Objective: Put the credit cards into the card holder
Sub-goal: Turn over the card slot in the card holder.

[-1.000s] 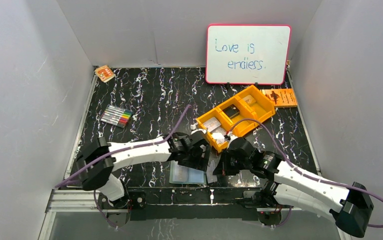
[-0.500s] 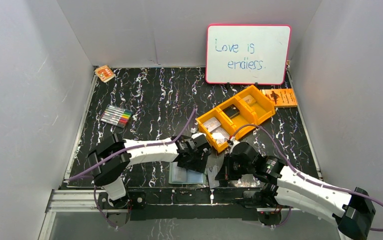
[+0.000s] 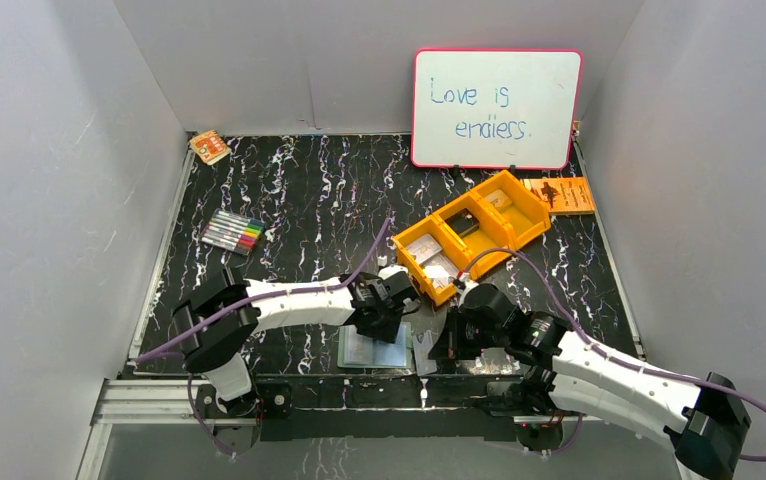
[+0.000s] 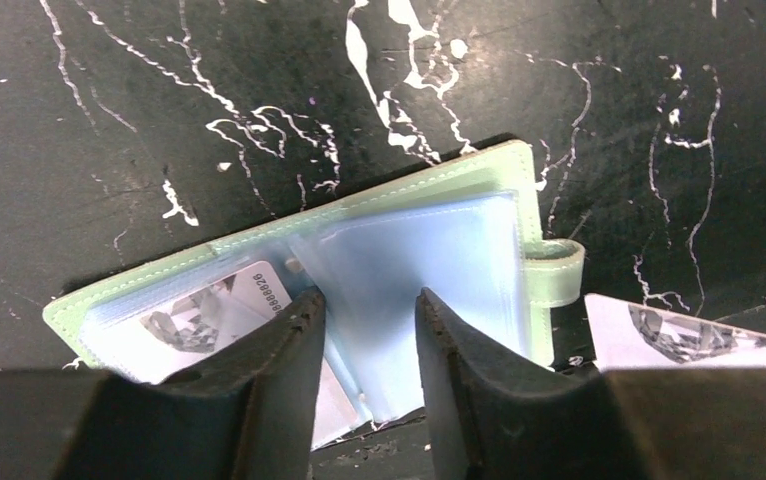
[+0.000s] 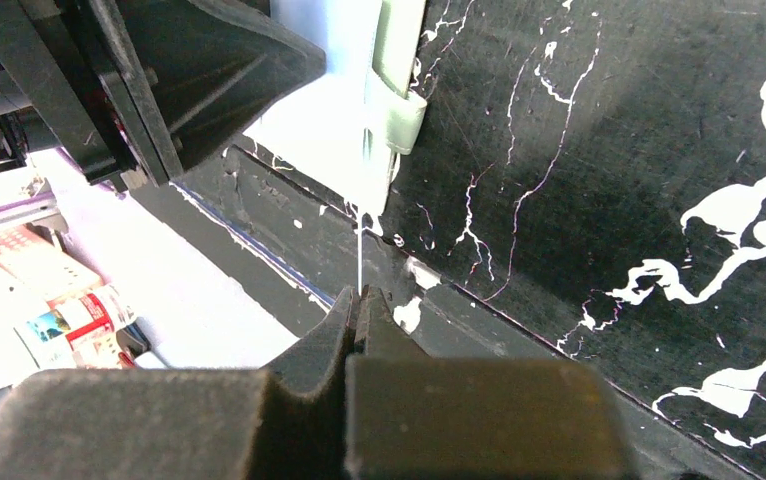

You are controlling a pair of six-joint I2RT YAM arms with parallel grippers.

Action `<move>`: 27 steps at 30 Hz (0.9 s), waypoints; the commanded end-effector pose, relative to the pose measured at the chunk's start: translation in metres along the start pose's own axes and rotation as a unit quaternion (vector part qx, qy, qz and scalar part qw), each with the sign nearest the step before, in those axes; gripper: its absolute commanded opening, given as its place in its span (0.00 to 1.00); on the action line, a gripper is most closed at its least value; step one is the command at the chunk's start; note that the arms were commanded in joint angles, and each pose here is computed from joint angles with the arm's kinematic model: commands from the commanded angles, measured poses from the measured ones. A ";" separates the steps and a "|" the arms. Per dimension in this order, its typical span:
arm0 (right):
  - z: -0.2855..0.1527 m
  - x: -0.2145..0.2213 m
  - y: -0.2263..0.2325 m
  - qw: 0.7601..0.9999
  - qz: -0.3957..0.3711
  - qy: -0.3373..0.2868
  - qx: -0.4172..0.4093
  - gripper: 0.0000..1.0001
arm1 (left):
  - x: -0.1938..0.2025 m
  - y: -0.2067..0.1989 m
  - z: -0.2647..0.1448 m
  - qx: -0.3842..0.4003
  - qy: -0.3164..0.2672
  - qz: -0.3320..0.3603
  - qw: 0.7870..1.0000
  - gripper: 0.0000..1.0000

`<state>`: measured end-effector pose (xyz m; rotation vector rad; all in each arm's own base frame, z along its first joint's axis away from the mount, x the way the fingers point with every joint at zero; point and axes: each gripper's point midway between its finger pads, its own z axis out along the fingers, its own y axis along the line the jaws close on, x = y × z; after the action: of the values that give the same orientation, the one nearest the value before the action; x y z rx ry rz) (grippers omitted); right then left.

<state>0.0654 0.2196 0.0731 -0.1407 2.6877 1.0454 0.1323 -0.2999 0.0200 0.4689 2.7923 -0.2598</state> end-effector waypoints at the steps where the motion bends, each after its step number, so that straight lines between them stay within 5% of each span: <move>1: 0.003 -0.005 0.014 1.000 -0.010 -0.004 -0.030 0.00 | 0.030 0.025 0.021 -0.040 0.038 0.005 0.998 0.31; 13: 0.010 -0.011 0.027 0.999 -0.018 0.000 -0.043 0.00 | 0.040 0.034 0.026 -0.049 0.045 0.004 0.998 0.02; 27: 0.010 -0.023 0.043 0.997 -0.035 -0.014 -0.067 0.00 | 0.041 0.036 0.026 -0.048 0.042 -0.003 0.998 0.00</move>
<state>0.0734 0.2418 0.0750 -0.1999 2.6611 1.1106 0.1336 -0.2934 0.0174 0.4336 2.7660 -0.2784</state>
